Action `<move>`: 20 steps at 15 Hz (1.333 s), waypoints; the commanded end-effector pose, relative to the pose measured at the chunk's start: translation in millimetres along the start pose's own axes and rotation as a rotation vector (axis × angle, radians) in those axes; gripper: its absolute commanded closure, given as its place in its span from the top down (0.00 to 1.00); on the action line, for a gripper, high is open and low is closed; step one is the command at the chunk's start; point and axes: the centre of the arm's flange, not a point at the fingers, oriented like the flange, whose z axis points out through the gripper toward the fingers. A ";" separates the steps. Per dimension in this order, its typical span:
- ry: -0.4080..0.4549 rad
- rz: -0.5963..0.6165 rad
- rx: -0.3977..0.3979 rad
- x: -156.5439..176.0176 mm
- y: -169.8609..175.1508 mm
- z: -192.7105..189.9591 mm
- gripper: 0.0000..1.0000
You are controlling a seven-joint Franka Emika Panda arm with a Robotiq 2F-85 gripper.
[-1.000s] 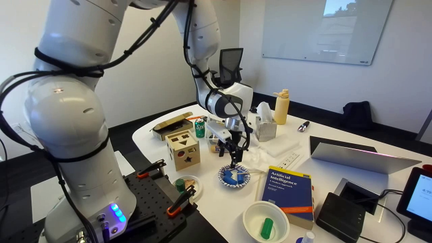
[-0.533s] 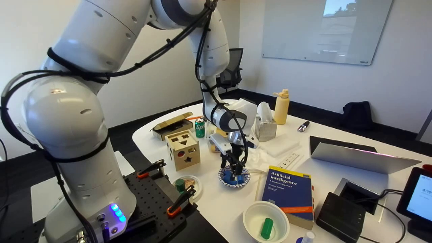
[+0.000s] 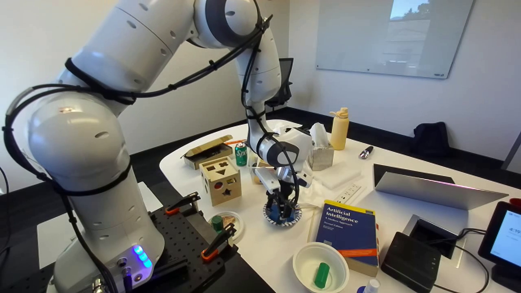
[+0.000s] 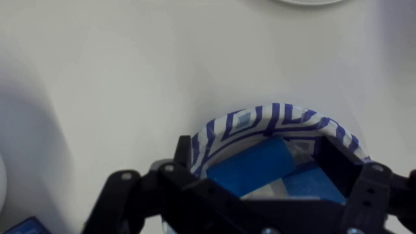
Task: Move the blue block from the left bowl to the right bowl
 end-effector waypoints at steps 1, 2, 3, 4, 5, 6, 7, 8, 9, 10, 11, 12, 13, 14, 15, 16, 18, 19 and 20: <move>-0.013 0.037 0.007 6.3 -5.4 -0.3 1.00; -0.010 0.037 0.007 7.4 -5.5 -1.2 1.00; -0.008 0.037 0.006 8.6 -5.9 -2.5 1.00; -0.006 0.037 0.005 9.9 -6.5 -3.6 1.00; -0.006 0.037 0.002 11.3 -7.8 -5.2 1.00; -0.006 0.043 0.000 12.6 -9.1 -6.6 1.00; -0.006 0.046 -0.006 13.8 -10.9 -7.9 0.95; -0.007 0.047 -0.008 14.7 -12.1 -8.7 0.74; -0.011 0.054 -0.011 15.6 -13.2 -9.0 0.71; -0.015 0.061 -0.011 16.2 -14.1 -8.6 0.69; -0.023 0.065 -0.015 16.9 -14.7 -7.7 0.62; -0.034 0.074 -0.017 17.2 -15.1 -6.7 0.53; -0.049 0.085 -0.022 17.6 -15.7 -5.7 0.45; -0.060 0.093 -0.025 17.7 -16.3 -5.3 0.37; -0.071 0.101 -0.032 17.9 -17.1 -4.1 0.30; -0.082 0.111 -0.036 18.0 -17.7 -3.3 0.21; -0.101 0.130 -0.052 18.3 -18.7 -0.8 0.06; -0.111 0.135 -0.057 18.6 -19.8 -2.0 0.05; -0.119 0.145 -0.062 19.7 -20.7 -2.7 0.03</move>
